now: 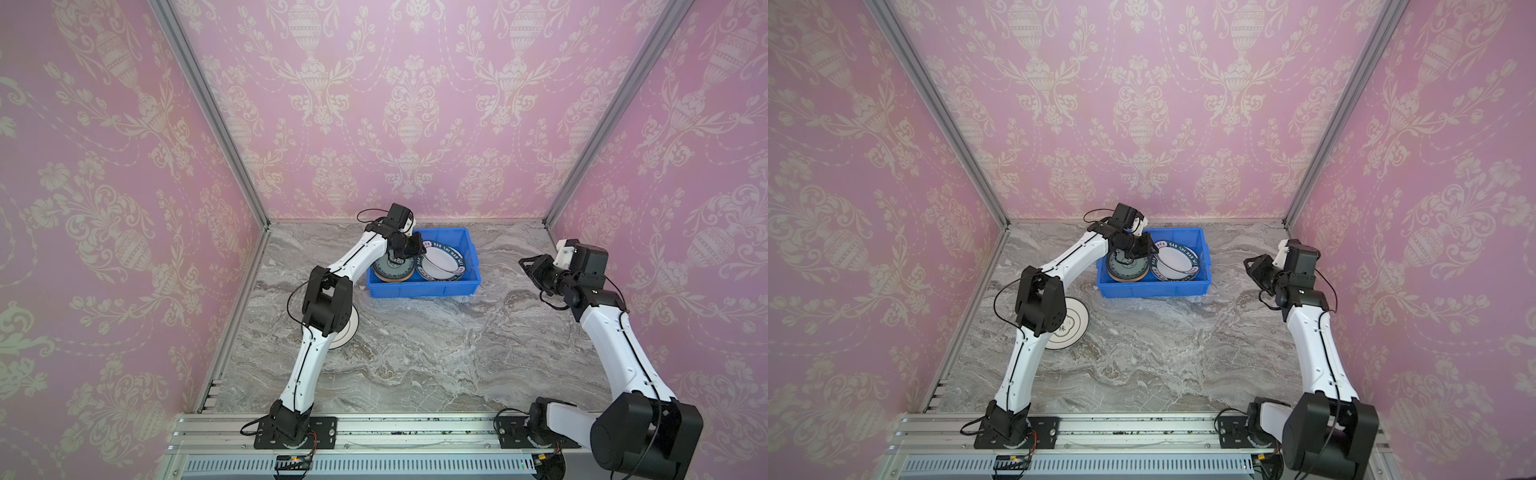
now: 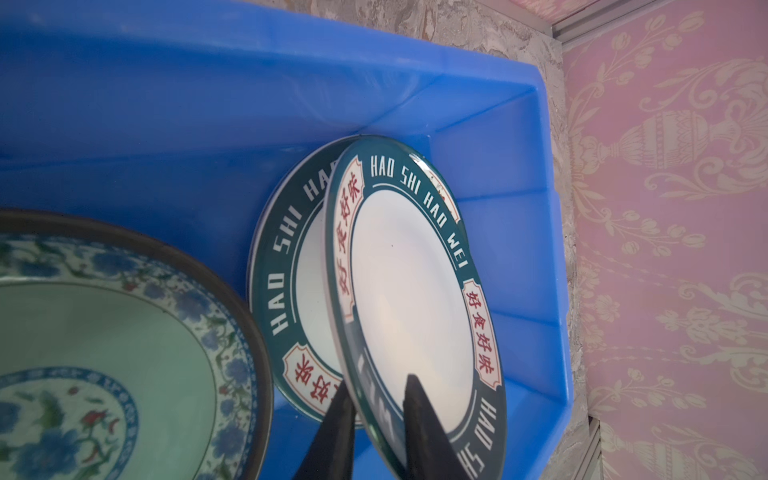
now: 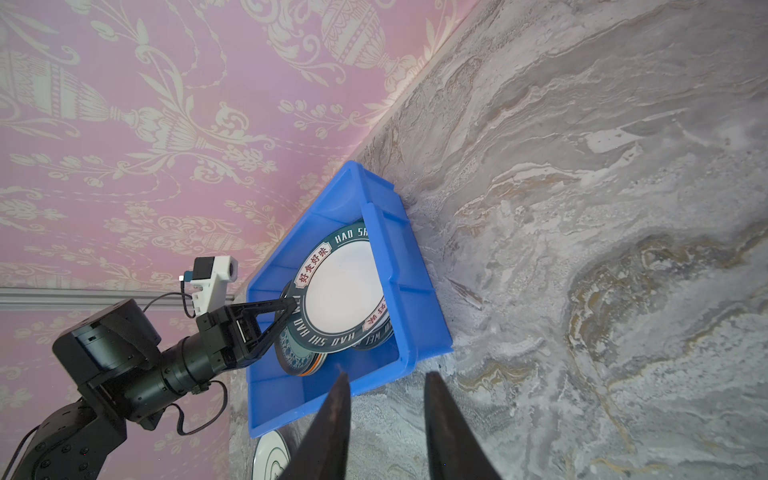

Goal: Place the plates into the plastic bin on the countertop
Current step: 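Lower the green-rimmed plate into the bin beside the matching plate with the left gripper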

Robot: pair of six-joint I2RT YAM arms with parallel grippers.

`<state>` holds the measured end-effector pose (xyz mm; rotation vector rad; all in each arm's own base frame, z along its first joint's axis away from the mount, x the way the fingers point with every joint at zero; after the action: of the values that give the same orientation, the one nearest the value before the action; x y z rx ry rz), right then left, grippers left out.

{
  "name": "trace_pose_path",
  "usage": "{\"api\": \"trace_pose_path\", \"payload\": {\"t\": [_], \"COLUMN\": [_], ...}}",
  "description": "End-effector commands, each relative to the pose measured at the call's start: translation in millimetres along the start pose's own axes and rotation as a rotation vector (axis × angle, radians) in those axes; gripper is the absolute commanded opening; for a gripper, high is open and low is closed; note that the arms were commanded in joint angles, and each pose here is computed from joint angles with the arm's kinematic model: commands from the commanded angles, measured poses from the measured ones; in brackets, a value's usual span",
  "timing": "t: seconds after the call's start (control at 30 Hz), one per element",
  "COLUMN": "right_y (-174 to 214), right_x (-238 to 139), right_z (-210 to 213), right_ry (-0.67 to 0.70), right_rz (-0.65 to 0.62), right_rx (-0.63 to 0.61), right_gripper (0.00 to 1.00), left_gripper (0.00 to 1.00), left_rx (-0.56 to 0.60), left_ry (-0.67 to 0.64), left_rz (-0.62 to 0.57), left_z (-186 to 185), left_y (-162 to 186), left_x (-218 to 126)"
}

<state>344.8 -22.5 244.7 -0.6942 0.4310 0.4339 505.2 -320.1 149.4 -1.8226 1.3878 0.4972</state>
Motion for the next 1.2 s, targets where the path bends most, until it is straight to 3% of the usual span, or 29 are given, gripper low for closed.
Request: {"api": "trace_pose_path", "payload": {"t": [0.0,0.3,0.7,1.17], "right_y": [-2,4,11,16], "right_x": [-3,-1,-3,0], "right_z": [5,3,5,13], "right_ry": [-0.028,-0.021,-0.021,-0.015], "right_rz": [-0.007,0.018,0.025,0.026], "right_rx": [0.001,0.001,-0.013,-0.046], "right_gripper": [0.32,0.32,0.32,0.33], "left_gripper": [0.30,0.34,0.52,0.59], "left_rx": [0.060,0.080,0.132,0.202], "left_ry": [-0.087,-0.140,-0.213,-0.311], "left_rz": [0.028,0.066,0.080,0.053], "left_z": [10,17,23,25], "left_y": [7,12,20,15], "left_x": [8,17,22,1]}}
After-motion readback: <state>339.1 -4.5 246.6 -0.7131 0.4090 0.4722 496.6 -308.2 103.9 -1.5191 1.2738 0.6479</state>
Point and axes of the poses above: each gripper's point midway between its finger pads, its own x axis out along the fingers, its own z axis along the line the jaws close on, y = z × x, the point moved 3 cm from there along -x, back along the fingers, and after that the axes turned 2 degrees about -x, right-handed, at the moved point
